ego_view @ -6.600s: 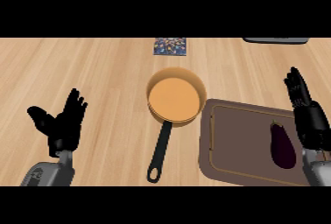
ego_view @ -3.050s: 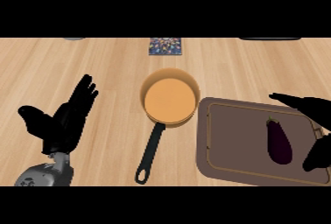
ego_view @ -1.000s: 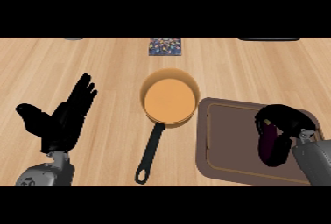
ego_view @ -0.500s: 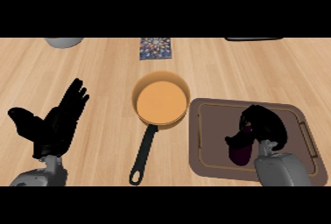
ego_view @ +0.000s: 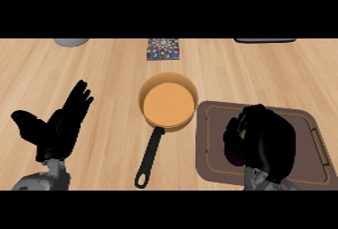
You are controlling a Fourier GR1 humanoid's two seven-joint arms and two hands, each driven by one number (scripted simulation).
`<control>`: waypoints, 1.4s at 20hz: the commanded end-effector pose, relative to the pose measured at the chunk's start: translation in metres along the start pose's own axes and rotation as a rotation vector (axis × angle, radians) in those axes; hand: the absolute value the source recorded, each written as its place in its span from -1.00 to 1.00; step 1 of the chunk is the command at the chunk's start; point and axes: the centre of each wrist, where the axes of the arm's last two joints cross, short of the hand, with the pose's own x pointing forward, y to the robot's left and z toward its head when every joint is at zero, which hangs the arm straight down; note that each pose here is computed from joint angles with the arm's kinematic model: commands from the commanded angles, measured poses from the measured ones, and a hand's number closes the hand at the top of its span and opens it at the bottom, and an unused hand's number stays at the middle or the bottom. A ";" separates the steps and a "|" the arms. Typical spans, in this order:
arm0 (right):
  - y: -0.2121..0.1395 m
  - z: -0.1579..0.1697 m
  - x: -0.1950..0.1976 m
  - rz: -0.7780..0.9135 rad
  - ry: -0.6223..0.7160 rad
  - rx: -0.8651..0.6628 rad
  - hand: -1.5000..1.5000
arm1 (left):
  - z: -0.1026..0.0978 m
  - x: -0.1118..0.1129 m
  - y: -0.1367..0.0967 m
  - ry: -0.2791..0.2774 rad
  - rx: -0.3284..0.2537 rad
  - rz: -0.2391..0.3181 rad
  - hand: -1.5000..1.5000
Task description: Pick the eggplant from the tray and place it in the pot
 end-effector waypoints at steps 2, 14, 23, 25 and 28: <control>-0.051 0.054 0.023 -0.057 0.073 -0.176 1.00 | 0.003 -0.005 -0.010 0.002 -0.025 -0.010 0.00; -0.090 0.072 0.082 -0.119 -0.124 -0.384 1.00 | -0.012 0.009 -0.020 -0.020 -0.084 -0.011 0.00; -0.117 0.028 0.121 -0.142 -0.011 -0.336 1.00 | -0.008 0.007 -0.024 -0.022 -0.098 0.003 0.00; -0.117 0.021 0.135 -0.123 -0.008 -0.323 1.00 | -0.013 0.008 -0.038 -0.025 -0.096 0.007 0.00; -0.111 0.002 0.143 -0.136 0.014 -0.272 1.00 | -0.018 0.023 -0.033 -0.050 -0.081 -0.007 0.00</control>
